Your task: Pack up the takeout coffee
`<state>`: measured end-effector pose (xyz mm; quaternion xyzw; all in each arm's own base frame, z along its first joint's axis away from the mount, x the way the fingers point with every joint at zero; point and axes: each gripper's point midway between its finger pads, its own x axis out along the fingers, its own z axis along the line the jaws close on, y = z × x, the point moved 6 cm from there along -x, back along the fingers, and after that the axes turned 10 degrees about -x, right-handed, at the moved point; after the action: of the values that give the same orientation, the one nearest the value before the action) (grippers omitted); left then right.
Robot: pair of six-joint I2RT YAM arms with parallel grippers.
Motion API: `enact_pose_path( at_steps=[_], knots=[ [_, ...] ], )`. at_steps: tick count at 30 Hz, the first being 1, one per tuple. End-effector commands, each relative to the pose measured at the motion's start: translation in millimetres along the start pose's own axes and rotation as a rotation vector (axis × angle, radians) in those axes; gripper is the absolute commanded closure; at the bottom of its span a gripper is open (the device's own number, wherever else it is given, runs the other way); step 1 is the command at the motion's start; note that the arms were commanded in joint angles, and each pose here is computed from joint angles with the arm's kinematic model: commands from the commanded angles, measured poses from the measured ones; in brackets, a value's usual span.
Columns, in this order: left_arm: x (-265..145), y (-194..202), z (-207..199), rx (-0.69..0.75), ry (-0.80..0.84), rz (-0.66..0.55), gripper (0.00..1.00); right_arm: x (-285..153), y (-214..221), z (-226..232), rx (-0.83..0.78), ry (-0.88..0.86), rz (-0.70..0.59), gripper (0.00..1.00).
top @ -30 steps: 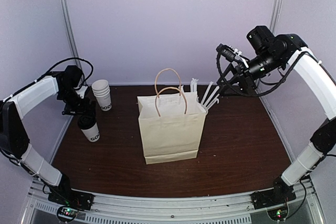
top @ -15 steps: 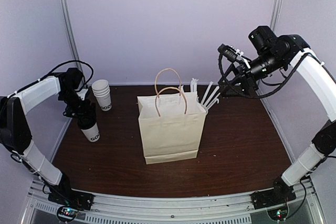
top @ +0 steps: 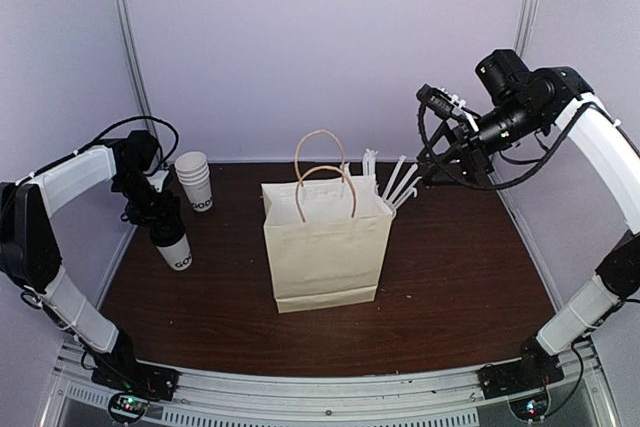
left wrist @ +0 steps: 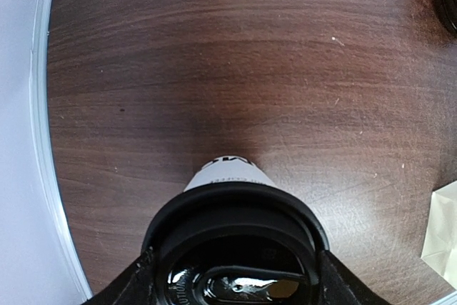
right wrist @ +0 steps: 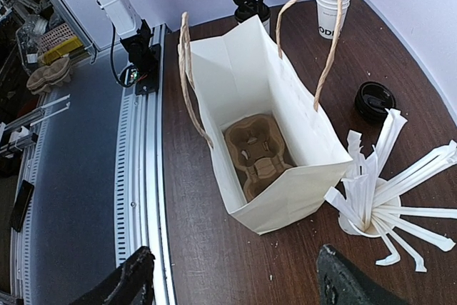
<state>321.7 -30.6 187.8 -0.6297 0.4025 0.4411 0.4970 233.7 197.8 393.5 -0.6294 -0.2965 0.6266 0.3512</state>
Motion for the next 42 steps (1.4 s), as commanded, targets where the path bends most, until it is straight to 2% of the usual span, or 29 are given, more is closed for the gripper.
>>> enact_pose_path(
  at_steps=[1, 7, 12, 20, 28, 32, 37, 42],
  knots=[
    [-8, 0, -3, -0.012, 0.049, -0.017, 0.30, -7, -3, 4, -0.023, 0.027, -0.013, 0.22],
    [-41, 4, -16, -0.007, 0.152, -0.057, 0.35, -7, -2, 4, -0.023, 0.031, -0.009, 0.22],
    [-83, 25, -45, 0.092, 0.220, -0.108, 0.35, -8, -2, 2, -0.022, 0.039, -0.007, 0.22],
    [-135, 99, -88, 0.331, 0.280, -0.064, 0.35, -13, -1, -7, -0.006, 0.079, -0.005, 0.23],
    [-171, 167, -113, 0.504, 0.474, 0.011, 0.37, -28, 3, -22, 0.040, 0.144, -0.023, 0.22],
    [-183, 202, -148, 0.691, 0.525, 0.030, 0.37, -32, 10, -28, 0.068, 0.173, -0.019, 0.22],
    [-188, 247, -208, 1.020, 0.513, -0.003, 0.36, -39, 19, -35, 0.098, 0.212, -0.022, 0.22],
    [-160, 270, -278, 1.231, 0.524, -0.008, 0.36, -48, 29, -42, 0.130, 0.247, -0.033, 0.22]
  ],
)
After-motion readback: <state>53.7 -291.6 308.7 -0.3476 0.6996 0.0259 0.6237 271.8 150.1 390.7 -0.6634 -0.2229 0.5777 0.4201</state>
